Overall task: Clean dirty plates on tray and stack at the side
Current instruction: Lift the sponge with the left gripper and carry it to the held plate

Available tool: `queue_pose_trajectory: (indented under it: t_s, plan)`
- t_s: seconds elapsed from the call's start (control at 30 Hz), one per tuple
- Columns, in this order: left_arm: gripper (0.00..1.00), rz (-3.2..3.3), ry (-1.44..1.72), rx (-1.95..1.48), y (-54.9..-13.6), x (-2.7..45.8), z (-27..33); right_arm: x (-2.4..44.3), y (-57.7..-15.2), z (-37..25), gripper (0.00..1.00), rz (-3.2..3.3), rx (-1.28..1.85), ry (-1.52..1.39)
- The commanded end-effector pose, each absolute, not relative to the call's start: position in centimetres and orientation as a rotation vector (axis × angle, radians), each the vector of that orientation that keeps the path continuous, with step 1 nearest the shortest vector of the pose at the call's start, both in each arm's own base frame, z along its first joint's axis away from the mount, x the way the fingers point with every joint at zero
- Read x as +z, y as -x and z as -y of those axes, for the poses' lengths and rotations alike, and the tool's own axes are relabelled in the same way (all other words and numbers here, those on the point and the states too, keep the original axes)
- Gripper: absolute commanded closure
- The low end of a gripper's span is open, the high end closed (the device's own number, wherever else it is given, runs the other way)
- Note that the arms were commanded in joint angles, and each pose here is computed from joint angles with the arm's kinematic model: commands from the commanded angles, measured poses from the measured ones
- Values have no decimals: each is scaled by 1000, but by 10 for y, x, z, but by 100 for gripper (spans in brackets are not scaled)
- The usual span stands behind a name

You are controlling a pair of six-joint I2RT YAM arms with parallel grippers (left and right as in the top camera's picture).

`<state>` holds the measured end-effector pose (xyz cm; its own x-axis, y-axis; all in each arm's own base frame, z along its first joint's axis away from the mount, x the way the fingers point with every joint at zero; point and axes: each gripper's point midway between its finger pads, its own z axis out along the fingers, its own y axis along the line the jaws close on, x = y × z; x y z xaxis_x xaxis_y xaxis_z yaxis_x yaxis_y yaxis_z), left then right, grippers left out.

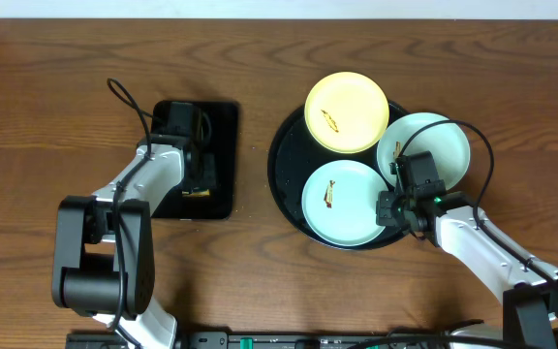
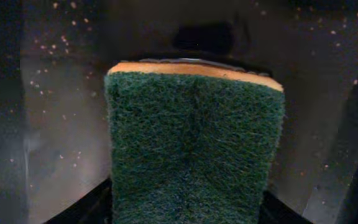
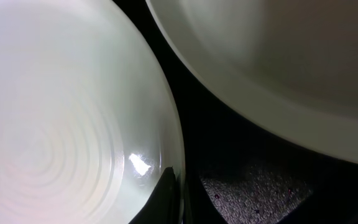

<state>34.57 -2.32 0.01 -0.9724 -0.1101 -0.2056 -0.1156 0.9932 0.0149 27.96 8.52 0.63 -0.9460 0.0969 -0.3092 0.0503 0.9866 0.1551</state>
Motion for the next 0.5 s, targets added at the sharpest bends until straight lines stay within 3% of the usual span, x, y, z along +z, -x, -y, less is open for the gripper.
queue_pose_trajectory:
  t_s: [0.0, 0.2, 0.23, 0.27, 0.3, 0.37, 0.47]
  plan:
    - [49, -2946, 179, 51, -341, -6, 22, 5, -276, -85, 99, -2815, 192, -85]
    - [50, -2904, 177, 41, -342, -17, 22, 5, -276, -85, 99, -2815, 196, -83]
    - [59, -2901, 177, 41, -343, -17, 22, 5, -276, -85, 99, -2815, 197, -84]
    - [81, -2895, 177, 39, -344, -16, 22, 5, -276, -85, 99, -2816, 198, -84]
    - [92, -2885, 177, 37, -347, -13, 22, 5, -276, -86, 97, -2817, 203, -83]
    - [93, -2851, 178, 29, -355, 1, 23, 6, -274, -92, 91, -2824, 251, -74]
    - [92, -2779, 177, 12, -363, 33, 24, 6, -274, -93, 92, -2826, 266, -71]
